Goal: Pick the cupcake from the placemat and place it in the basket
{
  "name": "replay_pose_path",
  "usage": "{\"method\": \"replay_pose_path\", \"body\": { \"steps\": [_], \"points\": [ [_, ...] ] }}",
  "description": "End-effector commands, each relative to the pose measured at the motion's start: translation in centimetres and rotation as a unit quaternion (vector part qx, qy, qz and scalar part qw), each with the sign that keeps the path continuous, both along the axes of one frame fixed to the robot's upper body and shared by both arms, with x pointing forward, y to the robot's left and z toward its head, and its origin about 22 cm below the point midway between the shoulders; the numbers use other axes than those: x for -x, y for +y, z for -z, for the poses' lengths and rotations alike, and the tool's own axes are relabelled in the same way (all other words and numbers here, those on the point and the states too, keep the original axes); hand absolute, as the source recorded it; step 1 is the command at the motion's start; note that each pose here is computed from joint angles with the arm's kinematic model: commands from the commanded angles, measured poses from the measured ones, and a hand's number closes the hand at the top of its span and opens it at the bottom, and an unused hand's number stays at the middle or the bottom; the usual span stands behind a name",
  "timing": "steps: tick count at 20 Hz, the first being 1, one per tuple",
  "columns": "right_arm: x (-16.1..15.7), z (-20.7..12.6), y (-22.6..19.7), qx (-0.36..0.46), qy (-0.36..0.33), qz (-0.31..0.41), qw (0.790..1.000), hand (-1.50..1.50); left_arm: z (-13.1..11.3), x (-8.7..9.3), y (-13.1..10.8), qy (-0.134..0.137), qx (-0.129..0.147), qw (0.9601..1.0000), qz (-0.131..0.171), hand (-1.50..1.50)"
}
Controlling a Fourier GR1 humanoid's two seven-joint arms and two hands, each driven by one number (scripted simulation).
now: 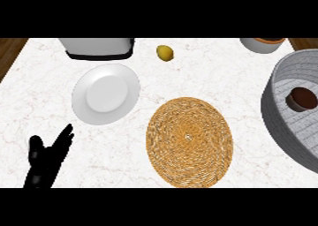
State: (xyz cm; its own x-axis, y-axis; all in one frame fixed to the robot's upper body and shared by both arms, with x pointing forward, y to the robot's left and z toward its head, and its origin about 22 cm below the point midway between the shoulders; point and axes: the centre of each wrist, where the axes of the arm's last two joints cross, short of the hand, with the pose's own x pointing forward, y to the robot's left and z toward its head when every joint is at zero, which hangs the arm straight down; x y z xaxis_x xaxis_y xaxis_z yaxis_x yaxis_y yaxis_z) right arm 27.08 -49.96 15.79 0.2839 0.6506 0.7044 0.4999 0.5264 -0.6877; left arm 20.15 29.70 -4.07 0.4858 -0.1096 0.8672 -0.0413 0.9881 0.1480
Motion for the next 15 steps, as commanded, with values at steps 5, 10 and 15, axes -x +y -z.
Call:
{"method": "replay_pose_path", "body": {
  "steps": [5, 10, 15],
  "points": [
    [1.0, -1.8, -2.8, -0.043, -0.067, 0.028, 0.996, -1.50, 2.2, -0.7, 0.0, 0.023, 0.006, 0.9997, -0.005, 0.00],
    [4.9, -3.0, -6.0, -0.074, -0.088, 0.069, 0.991, -1.50, 1.1, 0.8, -0.1, 0.026, -0.001, 0.9996, 0.000, 0.00],
    [9.8, -2.6, -10.5, -0.095, -0.092, 0.102, 0.986, -1.50, 1.2, -1.4, 0.5, 0.025, 0.005, 0.9996, -0.008, 0.00]
  ]
}}
